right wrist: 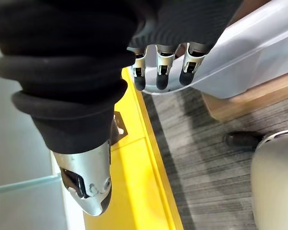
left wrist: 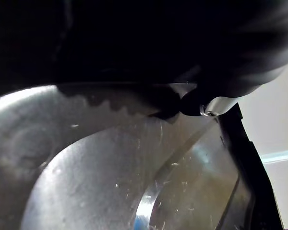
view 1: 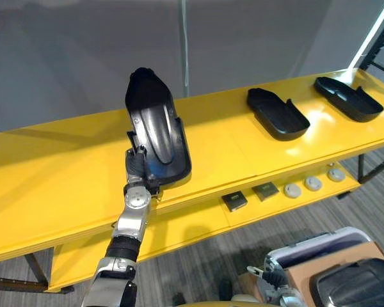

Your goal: Walk over and take plastic housings, then place them on the shelf

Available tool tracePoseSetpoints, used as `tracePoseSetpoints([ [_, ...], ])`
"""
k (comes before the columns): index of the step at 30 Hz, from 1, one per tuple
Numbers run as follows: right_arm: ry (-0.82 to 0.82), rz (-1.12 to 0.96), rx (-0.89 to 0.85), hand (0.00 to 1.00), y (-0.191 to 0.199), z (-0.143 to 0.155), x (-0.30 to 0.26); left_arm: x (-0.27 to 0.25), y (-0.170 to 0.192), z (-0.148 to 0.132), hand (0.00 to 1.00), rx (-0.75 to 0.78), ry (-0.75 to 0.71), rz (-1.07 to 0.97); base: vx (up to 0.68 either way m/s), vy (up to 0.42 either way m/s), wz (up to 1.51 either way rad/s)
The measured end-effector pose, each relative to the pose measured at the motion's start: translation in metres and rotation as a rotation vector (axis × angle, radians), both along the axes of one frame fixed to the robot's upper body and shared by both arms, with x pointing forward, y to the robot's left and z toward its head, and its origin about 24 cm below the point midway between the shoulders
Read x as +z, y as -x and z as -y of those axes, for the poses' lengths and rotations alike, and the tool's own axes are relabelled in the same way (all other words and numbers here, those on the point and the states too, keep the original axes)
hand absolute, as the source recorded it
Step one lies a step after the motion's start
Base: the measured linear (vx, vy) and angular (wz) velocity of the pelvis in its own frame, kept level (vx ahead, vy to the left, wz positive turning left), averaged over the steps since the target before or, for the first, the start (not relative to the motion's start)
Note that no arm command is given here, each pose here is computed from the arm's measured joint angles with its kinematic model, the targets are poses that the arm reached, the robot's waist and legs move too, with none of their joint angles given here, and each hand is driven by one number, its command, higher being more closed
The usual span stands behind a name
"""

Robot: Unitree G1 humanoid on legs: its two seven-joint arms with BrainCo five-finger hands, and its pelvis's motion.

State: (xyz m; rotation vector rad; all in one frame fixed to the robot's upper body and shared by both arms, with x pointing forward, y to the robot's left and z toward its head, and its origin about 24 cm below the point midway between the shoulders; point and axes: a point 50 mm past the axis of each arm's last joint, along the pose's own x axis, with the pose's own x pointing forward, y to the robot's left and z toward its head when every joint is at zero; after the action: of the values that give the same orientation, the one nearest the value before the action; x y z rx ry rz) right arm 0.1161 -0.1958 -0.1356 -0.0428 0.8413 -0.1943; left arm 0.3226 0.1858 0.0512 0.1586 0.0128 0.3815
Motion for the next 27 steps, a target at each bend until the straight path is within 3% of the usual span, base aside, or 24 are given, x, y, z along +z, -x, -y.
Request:
tracePoseSetpoints([
  [7,-0.006,-0.015,0.023,0.00,0.005,-0.005,-0.002,-0.008,-0.009,-0.005,1.00,0.043,0.086,-0.060,-0.04,-0.006,-0.09],
  [8,-0.006,-0.015,0.025,0.00,0.005,-0.005,-0.002,-0.008,-0.011,-0.005,0.00,0.045,0.092,-0.070,0.03,0.008,-0.01],
  [27,-0.020,-0.005,0.028,0.00,0.004,-0.010,-0.002,0.016,-0.030,-0.029,0.00,0.196,0.129,-0.028,-0.01,0.012,-0.03],
])
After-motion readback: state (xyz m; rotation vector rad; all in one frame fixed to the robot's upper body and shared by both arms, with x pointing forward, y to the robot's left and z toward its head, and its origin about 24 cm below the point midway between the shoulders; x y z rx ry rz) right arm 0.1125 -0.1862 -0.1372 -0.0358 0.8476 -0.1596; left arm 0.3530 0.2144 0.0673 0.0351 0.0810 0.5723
